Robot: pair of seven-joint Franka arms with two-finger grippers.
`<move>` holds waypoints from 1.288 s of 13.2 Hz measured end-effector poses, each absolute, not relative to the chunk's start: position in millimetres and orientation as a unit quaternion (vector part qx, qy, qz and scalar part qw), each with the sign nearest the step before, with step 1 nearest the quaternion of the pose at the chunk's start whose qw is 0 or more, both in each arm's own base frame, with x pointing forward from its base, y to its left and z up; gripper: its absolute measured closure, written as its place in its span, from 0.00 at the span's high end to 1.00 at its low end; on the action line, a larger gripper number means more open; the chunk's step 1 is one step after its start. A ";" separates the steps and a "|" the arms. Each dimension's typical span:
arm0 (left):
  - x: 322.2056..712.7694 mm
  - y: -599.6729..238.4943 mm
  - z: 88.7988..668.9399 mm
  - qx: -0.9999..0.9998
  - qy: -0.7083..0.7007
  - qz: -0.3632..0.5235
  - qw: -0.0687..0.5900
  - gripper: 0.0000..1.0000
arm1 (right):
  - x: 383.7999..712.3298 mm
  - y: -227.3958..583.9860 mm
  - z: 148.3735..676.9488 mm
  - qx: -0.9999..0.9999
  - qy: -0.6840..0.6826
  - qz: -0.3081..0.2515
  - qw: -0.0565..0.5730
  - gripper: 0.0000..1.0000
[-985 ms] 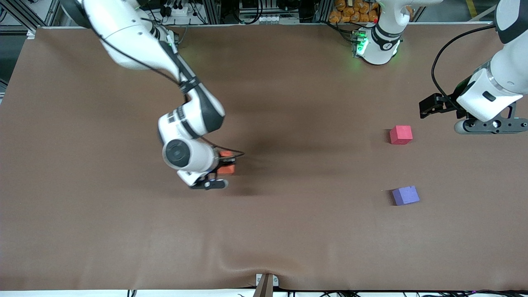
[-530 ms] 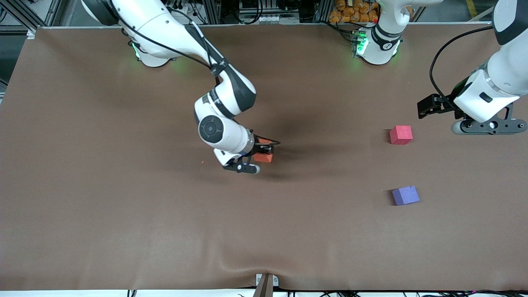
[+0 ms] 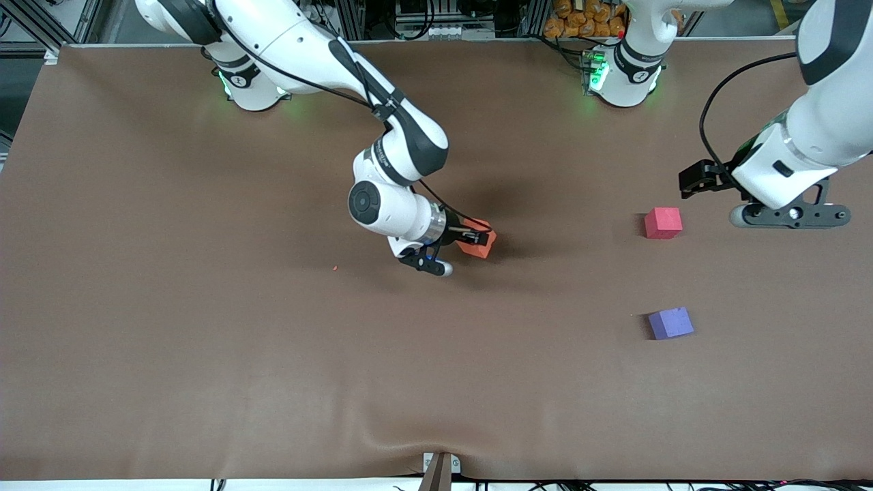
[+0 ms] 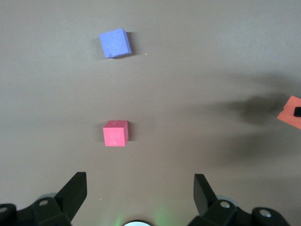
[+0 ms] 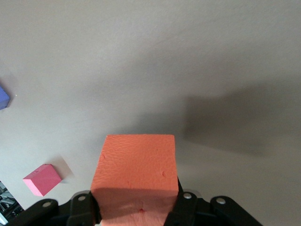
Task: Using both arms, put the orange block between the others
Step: 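Lower the orange cube and open the right gripper while the left gripper approaches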
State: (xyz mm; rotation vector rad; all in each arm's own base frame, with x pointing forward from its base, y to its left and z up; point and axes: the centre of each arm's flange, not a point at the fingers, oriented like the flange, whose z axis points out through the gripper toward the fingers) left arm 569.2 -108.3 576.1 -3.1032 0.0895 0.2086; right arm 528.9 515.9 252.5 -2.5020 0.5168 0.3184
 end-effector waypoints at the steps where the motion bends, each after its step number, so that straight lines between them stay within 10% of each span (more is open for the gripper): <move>1: 570.2 -114.5 570.8 -0.997 0.034 0.072 0.016 1.00 | 526.3 518.9 250.2 -0.929 0.205 0.123 0.282 0.54; 17: 591.8 -177.1 498.6 -0.995 0.002 0.094 0.023 1.00 | 491.9 556.0 233.0 -0.891 0.305 0.158 0.296 0.61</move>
